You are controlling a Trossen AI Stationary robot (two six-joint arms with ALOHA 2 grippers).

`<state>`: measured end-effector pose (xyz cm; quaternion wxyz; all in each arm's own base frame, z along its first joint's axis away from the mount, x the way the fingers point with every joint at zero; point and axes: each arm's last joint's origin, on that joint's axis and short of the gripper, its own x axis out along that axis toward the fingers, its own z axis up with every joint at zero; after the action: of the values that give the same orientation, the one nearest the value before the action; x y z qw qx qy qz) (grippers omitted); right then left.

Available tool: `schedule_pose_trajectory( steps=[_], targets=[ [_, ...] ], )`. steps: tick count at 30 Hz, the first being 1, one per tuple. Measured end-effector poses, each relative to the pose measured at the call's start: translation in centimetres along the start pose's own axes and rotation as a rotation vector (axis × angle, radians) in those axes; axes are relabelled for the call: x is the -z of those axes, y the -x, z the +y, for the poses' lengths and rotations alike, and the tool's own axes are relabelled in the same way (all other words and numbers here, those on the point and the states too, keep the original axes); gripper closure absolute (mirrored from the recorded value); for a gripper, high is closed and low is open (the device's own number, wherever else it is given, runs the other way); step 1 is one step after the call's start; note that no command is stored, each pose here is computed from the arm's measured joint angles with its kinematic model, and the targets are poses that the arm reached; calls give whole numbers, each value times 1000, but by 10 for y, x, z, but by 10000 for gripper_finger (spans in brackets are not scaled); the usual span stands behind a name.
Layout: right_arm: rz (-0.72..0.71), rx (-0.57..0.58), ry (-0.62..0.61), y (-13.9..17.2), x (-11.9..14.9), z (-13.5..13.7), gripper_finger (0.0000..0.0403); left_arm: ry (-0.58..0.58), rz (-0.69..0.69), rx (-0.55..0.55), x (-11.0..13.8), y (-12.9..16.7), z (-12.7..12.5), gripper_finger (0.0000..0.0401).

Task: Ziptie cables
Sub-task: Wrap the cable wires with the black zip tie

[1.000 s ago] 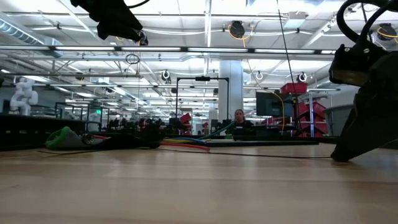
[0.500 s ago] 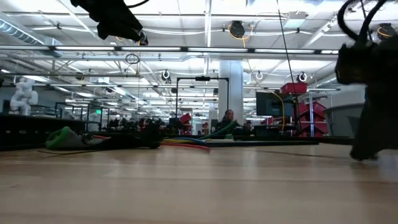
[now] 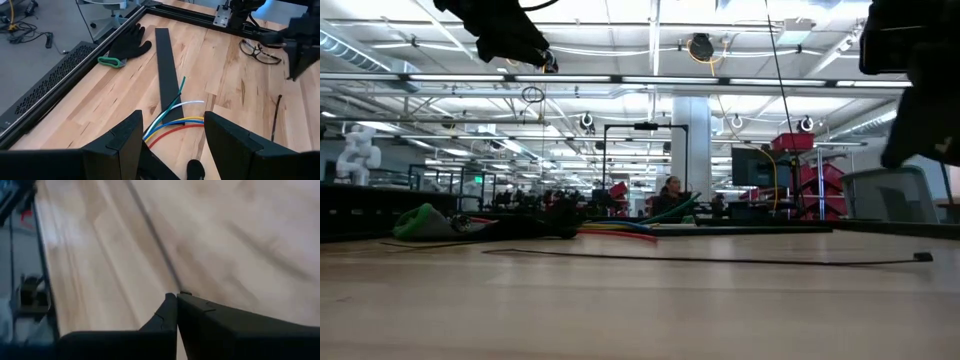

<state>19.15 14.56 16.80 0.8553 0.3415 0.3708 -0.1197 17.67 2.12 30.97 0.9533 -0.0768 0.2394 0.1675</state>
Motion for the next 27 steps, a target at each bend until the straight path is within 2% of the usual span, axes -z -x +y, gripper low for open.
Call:
schedule_pose_trajectory(
  steps=[4, 7, 12, 16, 21, 27],
  targets=[
    [105, -13, 122, -8, 11, 1, 376, 1, 1, -1, 0, 0, 0, 196],
    [116, 1, 180, -16, 18, 0, 329, 1, 4, -1, 0, 0, 0, 196],
    [81, 100, 236, -31, 27, -8, 238, 1, 28, -7, 3, 0, 1, 196],
    [77, 146, 285, -40, 26, -13, 188, 2, 27, -11, 3, 0, 1, 196],
    [82, 139, 303, -44, 28, -12, 182, 3, 24, -23, 3, 0, 1, 196],
    [106, 143, 323, -51, 32, -14, 233, 2, 20, -46, 3, 0, 2, 196]
  ],
)
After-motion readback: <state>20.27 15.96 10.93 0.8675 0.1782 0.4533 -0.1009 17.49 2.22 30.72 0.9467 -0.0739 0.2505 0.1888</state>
